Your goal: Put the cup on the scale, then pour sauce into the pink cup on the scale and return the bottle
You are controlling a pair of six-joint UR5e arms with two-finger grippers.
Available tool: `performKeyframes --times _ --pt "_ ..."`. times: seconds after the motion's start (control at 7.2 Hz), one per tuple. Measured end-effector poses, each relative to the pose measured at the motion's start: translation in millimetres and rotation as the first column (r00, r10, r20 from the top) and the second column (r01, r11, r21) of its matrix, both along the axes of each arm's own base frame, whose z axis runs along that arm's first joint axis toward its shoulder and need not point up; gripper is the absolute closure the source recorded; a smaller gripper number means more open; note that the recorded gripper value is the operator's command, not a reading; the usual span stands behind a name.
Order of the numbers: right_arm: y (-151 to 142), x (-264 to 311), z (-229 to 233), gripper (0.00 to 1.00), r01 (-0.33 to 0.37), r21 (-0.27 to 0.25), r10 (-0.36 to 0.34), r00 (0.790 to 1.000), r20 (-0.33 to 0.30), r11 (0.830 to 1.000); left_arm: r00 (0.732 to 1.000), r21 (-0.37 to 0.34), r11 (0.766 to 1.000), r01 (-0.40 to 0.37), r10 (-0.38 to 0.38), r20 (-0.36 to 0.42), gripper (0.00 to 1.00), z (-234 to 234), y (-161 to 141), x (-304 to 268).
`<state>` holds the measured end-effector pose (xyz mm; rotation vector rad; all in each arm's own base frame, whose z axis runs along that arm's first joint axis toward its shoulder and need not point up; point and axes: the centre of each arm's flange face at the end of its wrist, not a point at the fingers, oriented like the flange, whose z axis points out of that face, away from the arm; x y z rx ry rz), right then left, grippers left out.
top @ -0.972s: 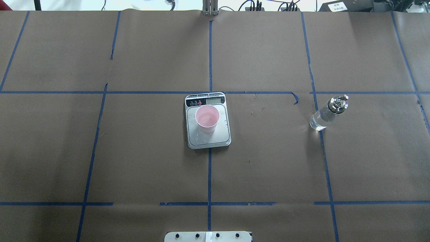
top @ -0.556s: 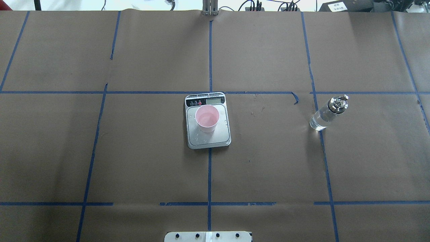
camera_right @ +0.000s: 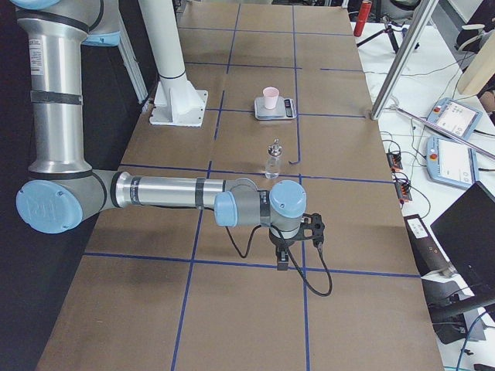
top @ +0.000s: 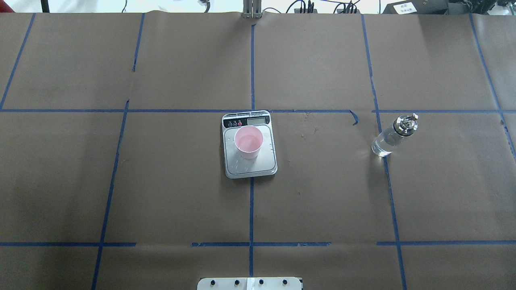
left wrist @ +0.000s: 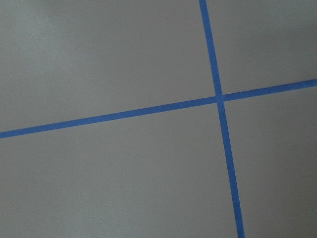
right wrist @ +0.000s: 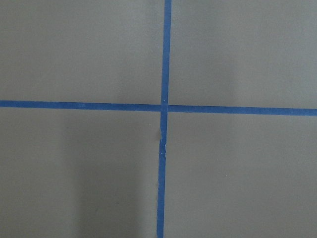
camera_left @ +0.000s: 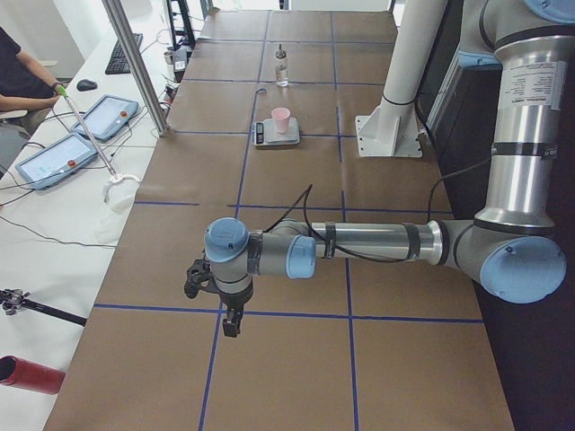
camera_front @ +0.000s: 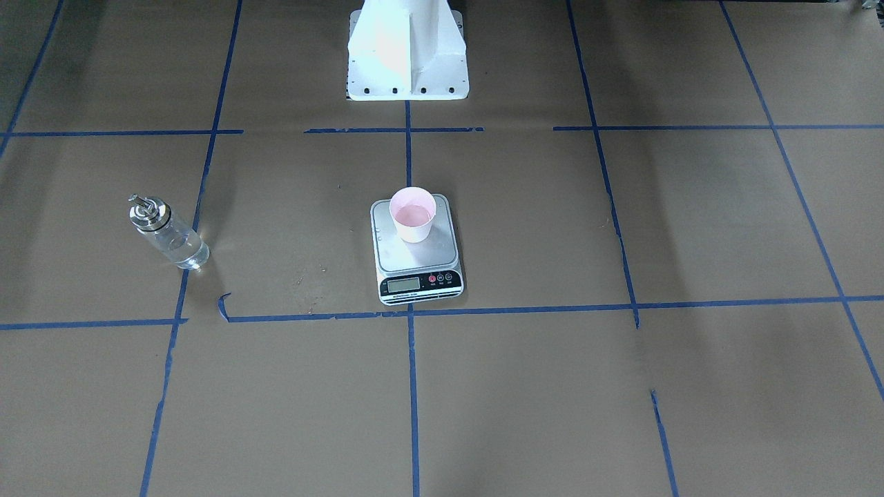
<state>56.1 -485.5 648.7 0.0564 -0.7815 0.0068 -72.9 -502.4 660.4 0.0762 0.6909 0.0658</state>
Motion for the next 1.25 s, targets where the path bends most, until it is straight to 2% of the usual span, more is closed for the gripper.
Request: performKeyframes --times 1.25 --pt "0.1 2.4 -0.5 0.0 -0.014 -0.008 0.015 1.0 0.0 1.0 1.0 -0.012 1.0 0.02 -0.02 -0.001 0.0 -1.4 -1.3 0.5"
